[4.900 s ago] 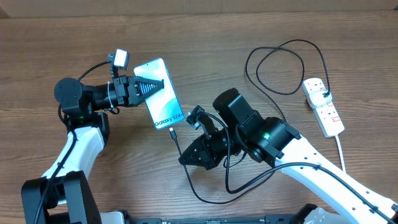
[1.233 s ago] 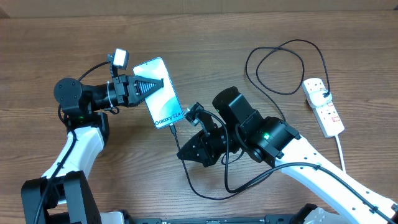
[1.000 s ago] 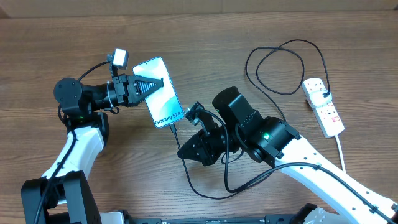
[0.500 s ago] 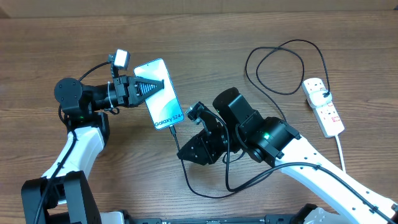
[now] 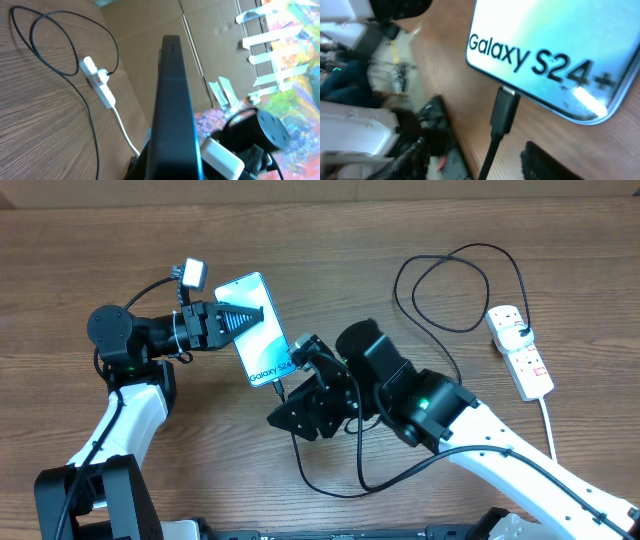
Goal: Plug charger to phone and switch on socket
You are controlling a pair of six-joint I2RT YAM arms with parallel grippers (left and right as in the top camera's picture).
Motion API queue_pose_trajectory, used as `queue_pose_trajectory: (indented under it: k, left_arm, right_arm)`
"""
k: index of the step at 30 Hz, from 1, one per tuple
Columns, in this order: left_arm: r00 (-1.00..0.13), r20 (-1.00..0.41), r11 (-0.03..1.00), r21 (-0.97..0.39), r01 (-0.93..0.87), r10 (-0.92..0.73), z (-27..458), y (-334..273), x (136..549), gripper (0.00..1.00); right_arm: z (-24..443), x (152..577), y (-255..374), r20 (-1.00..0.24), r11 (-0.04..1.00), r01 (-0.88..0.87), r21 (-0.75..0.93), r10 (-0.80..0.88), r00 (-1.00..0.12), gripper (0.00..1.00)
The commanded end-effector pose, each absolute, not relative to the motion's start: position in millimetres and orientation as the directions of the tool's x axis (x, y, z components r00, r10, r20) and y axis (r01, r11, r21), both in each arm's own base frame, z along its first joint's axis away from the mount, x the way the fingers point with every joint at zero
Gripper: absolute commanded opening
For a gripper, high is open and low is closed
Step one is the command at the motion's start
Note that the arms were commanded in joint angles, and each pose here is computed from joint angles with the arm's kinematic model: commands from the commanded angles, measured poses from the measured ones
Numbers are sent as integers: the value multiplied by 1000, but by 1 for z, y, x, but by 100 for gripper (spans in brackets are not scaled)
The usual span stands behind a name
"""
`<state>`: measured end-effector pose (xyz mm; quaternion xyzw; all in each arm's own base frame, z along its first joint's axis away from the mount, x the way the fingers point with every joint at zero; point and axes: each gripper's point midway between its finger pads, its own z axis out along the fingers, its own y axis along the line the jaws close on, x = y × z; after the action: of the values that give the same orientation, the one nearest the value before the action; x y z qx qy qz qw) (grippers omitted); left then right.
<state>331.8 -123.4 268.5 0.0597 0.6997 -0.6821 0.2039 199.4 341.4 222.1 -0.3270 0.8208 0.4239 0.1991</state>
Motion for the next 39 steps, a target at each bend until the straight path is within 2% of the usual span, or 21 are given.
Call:
queue_pose_trajectory:
  k: [1,5,10,15,16,22,33,39]
  left_arm:
    - [-887,-405,72,-914,399,-220,279,-123,337,4]
    - [-893,-392,69,-920,386,-221,279,-123,337,4]
    - [-893,-393,69,-919,388,-221,279,-123,337,4]
    - [-895,-397,67,-918,392,-206,278,-124,335,4]
    - [-895,-399,67,-917,394,-200,278,-125,334,4]
    - [-904,-405,51,-914,402,-135,276,-136,324,4]
    - [-903,-420,36,-907,419,-91,275,-148,317,4]
    - [-902,-425,34,-905,424,-74,275,-148,314,4]
  right_arm:
    - [217,217,341,-667,550,-714,433,-337,-664,55]
    - [218,223,345,-707,602,-713,359,-323,-629,46]
    - [218,231,341,-707,654,-667,357,-277,-650,33]
    - [233,238,350,-752,632,-684,365,-234,-617,6]
    - [239,240,353,-767,624,-690,367,-216,-603,4]
    - [267,253,364,-836,597,-714,366,-127,-535,4]
    - [292,255,373,-875,549,-748,372,-62,-480,4]
    - [253,240,363,-791,578,-713,396,-179,-585,6]
